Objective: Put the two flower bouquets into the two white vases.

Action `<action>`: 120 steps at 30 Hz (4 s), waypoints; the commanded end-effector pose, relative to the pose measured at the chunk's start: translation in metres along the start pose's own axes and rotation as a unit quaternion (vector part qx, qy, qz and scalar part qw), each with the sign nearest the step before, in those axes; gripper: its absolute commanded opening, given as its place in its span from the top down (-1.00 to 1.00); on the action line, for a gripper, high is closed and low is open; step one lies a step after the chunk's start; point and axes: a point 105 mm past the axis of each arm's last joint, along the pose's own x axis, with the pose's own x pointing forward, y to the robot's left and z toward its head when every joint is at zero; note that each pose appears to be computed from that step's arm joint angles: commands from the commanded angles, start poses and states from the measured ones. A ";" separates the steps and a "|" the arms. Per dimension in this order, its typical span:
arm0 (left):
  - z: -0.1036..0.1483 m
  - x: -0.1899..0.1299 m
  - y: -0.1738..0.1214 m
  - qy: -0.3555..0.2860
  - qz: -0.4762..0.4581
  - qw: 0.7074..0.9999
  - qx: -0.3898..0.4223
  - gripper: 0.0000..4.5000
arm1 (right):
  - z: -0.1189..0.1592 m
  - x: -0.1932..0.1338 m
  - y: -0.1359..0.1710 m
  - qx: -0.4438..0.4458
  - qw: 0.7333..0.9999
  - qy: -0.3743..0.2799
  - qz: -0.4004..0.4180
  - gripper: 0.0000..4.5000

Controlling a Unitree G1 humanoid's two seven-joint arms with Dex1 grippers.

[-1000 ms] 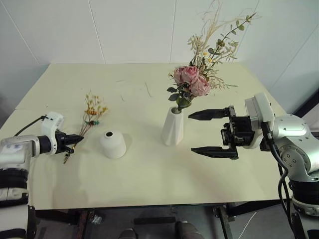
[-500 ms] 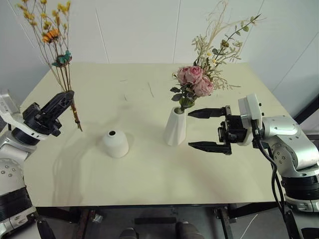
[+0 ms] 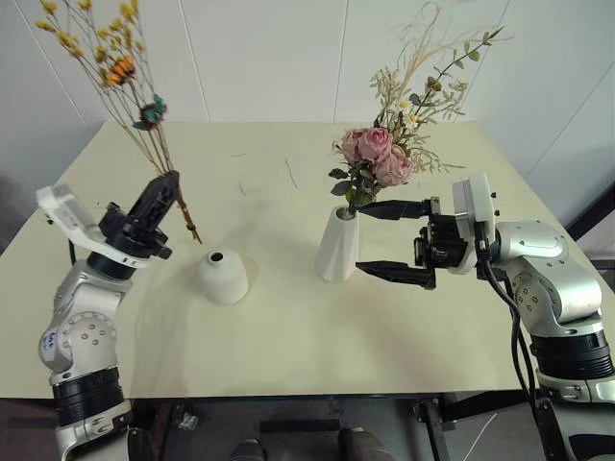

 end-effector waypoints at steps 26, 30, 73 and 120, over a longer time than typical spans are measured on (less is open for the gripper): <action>-0.035 -0.008 0.001 0.028 -0.005 0.999 0.029 0.97 | 0.009 0.003 0.002 -0.017 0.999 -0.022 -0.028 -1.00; -0.038 -0.009 -0.002 0.033 -0.012 0.999 0.030 0.97 | 0.009 0.004 0.002 -0.018 0.999 -0.027 -0.031 -1.00; -0.021 -0.047 -0.031 0.127 -0.032 0.982 0.137 -0.91 | 0.004 0.015 0.000 -0.010 0.997 -0.058 -0.054 -1.00; -0.008 -0.008 -0.009 0.229 -0.235 0.940 -0.093 -0.91 | 0.006 0.003 -0.002 -0.016 0.997 -0.028 -0.073 -1.00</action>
